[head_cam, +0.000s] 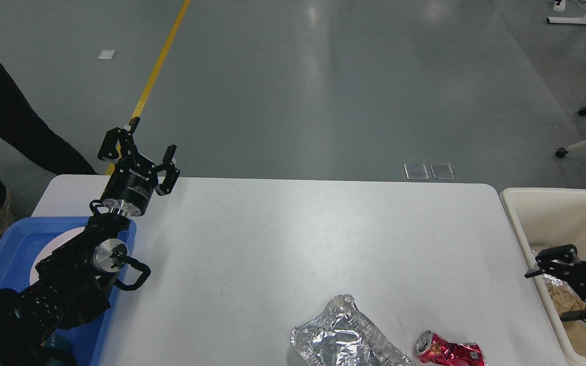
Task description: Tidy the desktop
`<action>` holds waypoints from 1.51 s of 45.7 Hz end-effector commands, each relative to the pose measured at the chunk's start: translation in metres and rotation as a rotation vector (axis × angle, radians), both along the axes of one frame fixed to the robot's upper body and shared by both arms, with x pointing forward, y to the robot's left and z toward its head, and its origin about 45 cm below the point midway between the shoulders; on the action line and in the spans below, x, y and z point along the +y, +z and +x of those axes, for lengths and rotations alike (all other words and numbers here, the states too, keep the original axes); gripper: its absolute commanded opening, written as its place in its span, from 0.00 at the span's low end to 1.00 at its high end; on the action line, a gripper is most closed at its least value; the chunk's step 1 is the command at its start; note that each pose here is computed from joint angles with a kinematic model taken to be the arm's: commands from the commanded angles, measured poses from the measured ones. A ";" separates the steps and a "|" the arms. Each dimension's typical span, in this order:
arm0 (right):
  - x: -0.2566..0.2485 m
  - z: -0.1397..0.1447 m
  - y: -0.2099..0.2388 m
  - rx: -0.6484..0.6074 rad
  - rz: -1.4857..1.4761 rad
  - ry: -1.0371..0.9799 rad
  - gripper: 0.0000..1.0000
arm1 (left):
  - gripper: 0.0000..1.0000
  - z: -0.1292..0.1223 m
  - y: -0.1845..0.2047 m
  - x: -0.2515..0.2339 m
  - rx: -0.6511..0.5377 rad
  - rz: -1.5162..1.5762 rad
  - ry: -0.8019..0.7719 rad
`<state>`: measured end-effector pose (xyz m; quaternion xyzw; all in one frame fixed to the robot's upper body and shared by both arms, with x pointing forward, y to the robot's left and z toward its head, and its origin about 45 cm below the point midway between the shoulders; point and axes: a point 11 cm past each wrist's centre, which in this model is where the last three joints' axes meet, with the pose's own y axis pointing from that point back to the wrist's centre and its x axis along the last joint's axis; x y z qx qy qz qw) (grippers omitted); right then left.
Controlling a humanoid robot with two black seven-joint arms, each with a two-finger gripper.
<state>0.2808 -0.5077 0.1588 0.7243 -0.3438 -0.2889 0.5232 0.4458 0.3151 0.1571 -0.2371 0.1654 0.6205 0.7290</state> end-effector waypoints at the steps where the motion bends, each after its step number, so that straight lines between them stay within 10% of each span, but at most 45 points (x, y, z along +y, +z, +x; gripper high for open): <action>1: -0.015 0.021 0.008 -0.129 -0.127 -0.055 1.00 | 0.97 0.000 0.000 0.000 -0.001 -0.001 -0.001; 41: -0.086 0.080 0.069 -0.596 -0.513 -0.350 1.00 | 0.97 0.000 0.000 0.000 0.000 -0.001 0.000; 69: -0.106 0.077 0.079 -0.674 -0.723 -0.363 1.00 | 0.97 0.000 0.000 0.000 0.000 -0.001 0.000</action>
